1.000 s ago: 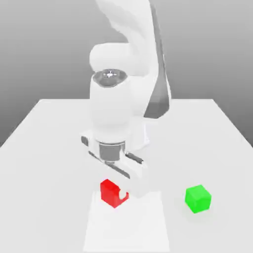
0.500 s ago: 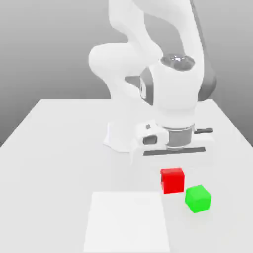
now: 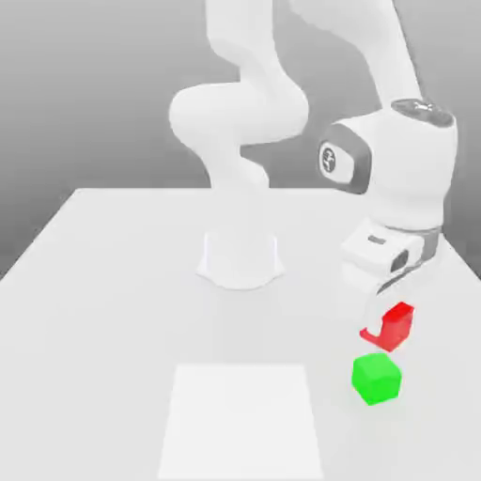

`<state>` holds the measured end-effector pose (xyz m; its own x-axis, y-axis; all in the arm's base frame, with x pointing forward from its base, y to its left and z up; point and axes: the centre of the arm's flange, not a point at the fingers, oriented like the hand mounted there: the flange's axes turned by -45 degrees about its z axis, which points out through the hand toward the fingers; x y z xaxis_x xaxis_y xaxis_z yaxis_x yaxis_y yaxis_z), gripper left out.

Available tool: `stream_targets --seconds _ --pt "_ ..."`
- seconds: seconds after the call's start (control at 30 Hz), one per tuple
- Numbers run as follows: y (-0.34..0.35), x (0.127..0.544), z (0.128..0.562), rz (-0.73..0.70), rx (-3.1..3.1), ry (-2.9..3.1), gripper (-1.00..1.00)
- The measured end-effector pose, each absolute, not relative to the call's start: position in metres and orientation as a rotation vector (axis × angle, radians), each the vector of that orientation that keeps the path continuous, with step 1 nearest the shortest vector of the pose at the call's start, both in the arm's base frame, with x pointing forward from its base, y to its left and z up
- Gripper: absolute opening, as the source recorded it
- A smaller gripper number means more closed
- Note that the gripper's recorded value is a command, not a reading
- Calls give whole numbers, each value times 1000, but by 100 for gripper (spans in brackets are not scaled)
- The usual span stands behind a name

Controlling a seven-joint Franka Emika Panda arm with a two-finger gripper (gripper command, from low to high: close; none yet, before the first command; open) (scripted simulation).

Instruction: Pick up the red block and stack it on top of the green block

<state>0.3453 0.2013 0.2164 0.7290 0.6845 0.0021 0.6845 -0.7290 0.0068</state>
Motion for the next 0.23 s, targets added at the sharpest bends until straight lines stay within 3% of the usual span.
stream_targets --seconds 0.13,0.17,0.23 --pt "202 342 188 3 2915 1163 -100" --pt "202 341 183 1 2916 1165 100" --pt "202 341 183 1 2916 1165 100"
